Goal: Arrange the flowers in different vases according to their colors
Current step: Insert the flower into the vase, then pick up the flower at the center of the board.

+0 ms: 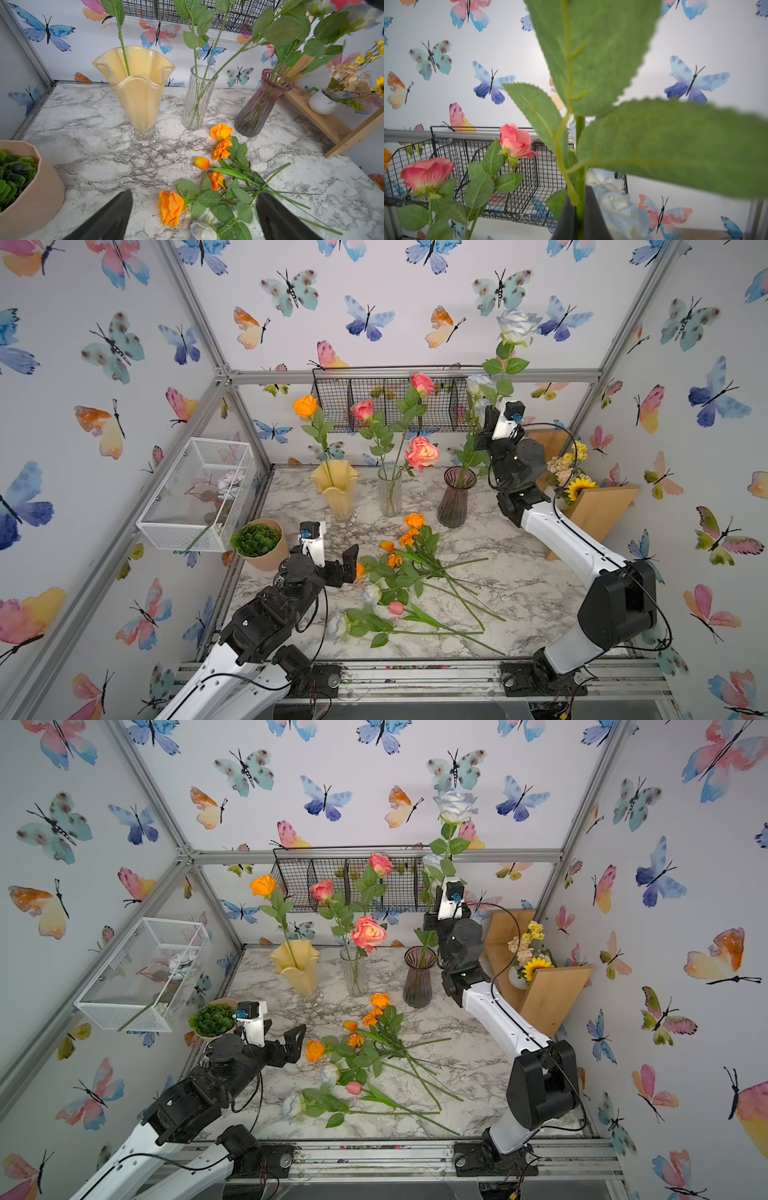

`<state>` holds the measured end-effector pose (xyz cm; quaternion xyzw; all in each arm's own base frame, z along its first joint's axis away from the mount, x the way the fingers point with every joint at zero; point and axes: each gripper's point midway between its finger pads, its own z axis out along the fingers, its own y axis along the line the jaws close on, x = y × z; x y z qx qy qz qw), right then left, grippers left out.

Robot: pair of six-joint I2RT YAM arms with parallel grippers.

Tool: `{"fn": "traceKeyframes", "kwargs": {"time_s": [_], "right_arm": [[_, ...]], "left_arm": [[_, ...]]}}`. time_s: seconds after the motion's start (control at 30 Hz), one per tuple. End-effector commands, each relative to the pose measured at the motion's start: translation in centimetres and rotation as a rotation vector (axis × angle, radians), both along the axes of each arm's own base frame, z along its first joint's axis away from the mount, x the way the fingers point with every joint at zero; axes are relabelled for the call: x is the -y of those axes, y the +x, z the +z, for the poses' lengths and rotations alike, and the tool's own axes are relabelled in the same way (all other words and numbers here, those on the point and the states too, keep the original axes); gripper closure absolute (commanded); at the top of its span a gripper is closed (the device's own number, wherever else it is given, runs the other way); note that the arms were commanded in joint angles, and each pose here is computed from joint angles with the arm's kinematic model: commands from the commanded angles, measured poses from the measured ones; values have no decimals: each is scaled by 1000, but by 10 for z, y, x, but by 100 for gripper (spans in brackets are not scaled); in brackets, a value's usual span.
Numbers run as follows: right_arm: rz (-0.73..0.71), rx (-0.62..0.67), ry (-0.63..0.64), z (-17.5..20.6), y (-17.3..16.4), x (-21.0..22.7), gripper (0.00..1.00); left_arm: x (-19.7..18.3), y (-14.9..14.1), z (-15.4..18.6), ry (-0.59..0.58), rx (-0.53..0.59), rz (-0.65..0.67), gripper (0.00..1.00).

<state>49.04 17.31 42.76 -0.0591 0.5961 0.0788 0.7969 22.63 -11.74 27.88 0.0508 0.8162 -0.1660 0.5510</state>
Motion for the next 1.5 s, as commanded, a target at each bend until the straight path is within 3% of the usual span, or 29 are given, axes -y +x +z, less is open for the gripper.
{"fn": "traceKeyframes", "kwargs": {"time_s": [0.0,0.07,0.13,0.3,0.4,0.57,0.8,0.97,1.07,1.2,1.47], "right_arm": [[12,20,56,-6,1,2,98],[18,-1,60,-17,4,0,97],[23,-18,55,-23,7,-3,90],[1,-74,41,-23,10,0,24],[-11,-104,42,-11,3,6,16],[66,-227,79,13,-20,4,15],[104,-481,74,5,-65,13,18],[159,-532,67,10,-112,22,17],[249,-676,-7,-25,-134,11,19],[416,-958,-39,-104,-169,-16,32],[544,-1191,-224,-219,-245,-77,39]], "left_arm": [[-2,-5,4,-46,-37,13,1],[3,-7,-2,-49,-68,-12,1],[7,-8,-7,-51,-85,-30,1],[6,-7,-10,-39,-88,-20,1],[6,-7,-13,-37,-92,-21,1],[8,-7,-13,-37,-93,-33,1],[11,-9,-7,-38,-106,-48,1],[13,-11,-3,-31,-120,-66,1],[11,-13,-2,-38,-115,-65,1],[8,-15,-7,-51,-117,-56,1],[3,-17,-4,-59,-101,-38,1]]}}
